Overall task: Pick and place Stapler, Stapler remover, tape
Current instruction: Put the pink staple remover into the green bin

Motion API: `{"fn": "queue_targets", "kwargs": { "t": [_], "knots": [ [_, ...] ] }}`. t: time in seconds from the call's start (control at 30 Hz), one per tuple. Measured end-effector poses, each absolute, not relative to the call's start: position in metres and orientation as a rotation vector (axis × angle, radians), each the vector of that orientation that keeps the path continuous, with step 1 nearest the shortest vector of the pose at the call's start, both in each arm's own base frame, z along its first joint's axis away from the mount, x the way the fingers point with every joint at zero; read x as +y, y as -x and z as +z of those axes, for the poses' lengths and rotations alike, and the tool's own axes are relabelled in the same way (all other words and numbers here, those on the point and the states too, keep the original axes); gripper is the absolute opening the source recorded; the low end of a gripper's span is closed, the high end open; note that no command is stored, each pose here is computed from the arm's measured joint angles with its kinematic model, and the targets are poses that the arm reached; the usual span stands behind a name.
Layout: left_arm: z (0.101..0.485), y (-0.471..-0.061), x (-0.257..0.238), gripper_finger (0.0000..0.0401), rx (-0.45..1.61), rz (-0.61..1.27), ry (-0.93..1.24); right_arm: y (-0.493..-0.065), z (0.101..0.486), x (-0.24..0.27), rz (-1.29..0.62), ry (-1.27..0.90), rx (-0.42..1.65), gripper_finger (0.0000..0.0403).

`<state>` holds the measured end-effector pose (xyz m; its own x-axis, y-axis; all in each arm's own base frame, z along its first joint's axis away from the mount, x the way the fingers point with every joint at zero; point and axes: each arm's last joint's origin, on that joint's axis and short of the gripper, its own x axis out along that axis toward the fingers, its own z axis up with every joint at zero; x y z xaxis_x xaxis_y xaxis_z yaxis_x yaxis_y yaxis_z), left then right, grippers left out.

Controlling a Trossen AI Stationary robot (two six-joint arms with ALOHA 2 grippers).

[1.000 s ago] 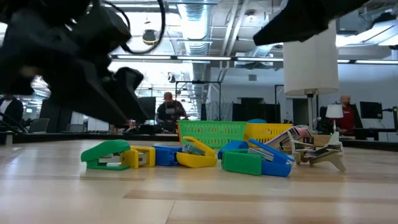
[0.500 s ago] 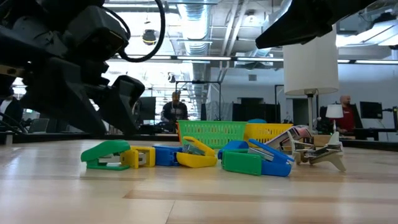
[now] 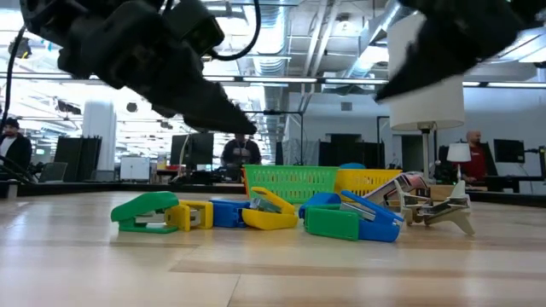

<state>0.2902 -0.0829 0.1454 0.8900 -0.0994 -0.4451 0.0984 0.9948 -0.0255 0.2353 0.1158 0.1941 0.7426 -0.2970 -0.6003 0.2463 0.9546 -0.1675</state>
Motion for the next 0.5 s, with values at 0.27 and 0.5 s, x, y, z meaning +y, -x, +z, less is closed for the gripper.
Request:
{"fn": "queue_targets", "kwargs": {
  "t": [0.27,0.5],
  "knots": [
    [0.146,-0.289,-0.087,0.0214,0.459,-0.119,0.001,-0.227,0.180,0.101,-0.350,-0.093,0.882,0.0122],
    [0.146,-0.289,-0.087,0.0214,0.460,-0.121,0.000,-0.229,0.179,0.101,-0.300,-0.286,0.948,0.0123]
  ]
}}
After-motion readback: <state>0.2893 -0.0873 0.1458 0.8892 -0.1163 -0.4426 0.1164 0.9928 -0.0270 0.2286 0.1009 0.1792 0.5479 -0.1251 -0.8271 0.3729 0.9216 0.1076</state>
